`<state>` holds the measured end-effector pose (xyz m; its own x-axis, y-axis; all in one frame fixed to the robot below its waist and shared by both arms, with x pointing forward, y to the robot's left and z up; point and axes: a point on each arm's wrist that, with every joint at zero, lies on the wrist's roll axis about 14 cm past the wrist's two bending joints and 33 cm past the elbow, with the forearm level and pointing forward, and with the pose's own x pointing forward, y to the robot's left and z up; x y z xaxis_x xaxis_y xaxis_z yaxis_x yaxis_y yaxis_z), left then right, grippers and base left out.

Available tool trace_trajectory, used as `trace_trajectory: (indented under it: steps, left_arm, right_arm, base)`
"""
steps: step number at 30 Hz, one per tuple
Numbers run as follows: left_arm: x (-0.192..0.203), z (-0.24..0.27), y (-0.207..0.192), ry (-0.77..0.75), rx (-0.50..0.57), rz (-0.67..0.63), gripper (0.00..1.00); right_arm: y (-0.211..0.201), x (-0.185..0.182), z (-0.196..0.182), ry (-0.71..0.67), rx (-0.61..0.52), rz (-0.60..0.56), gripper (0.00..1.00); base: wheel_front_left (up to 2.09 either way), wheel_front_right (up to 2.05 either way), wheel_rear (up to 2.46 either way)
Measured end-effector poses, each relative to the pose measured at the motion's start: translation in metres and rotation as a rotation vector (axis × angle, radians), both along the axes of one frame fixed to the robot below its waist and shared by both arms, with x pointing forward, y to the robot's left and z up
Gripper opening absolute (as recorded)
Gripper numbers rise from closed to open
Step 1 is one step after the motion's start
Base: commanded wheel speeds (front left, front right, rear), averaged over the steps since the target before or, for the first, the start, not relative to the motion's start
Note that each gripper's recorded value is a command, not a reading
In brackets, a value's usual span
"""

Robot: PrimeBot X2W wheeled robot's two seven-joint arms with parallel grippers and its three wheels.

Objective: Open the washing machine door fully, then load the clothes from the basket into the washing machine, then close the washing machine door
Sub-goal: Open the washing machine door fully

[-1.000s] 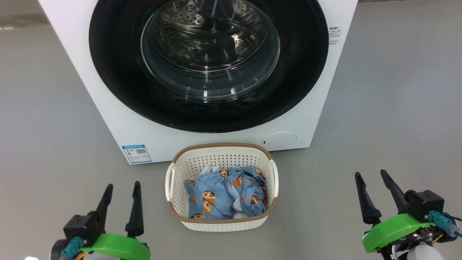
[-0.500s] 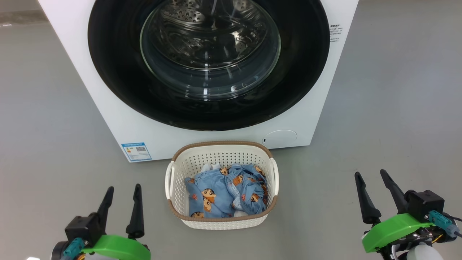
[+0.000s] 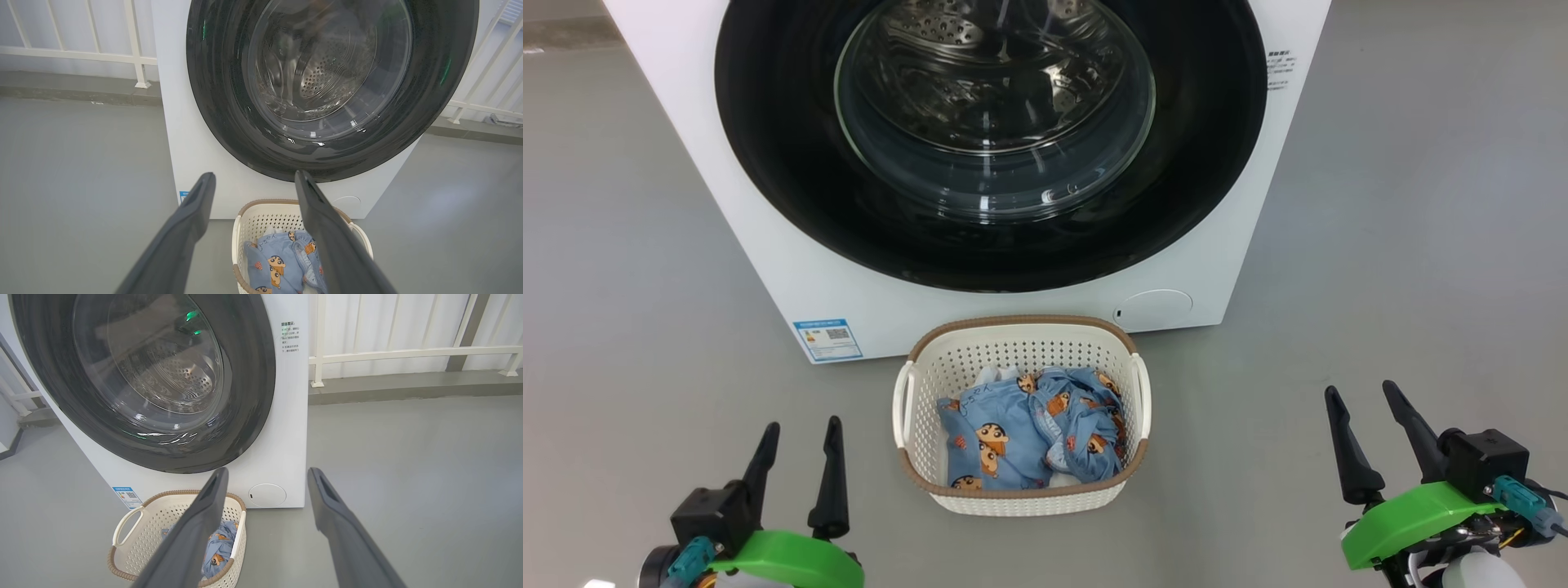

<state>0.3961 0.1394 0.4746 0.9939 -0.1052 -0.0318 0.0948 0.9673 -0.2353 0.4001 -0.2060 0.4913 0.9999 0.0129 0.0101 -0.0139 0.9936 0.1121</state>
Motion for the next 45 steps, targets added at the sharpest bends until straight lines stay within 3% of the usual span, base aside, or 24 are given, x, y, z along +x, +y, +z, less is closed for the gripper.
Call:
trace_trajectory:
  steps: [26,45]
  left_arm:
    - [0.0077,0.0058,-0.003,-0.02,0.006,-0.003,1.0]
    - [0.0084,0.0065,-0.0046,-0.024,0.015,-0.01,1.0]
  right_arm:
    - [-0.0053,0.0037,0.0023,-0.007,-0.003,-0.01,1.0]
    - [-0.0066,0.0024,0.003,-0.011,0.0,-0.016,1.0]
  base:
    - [0.98,0.97,-1.95]
    - [0.14,0.14,-0.28]
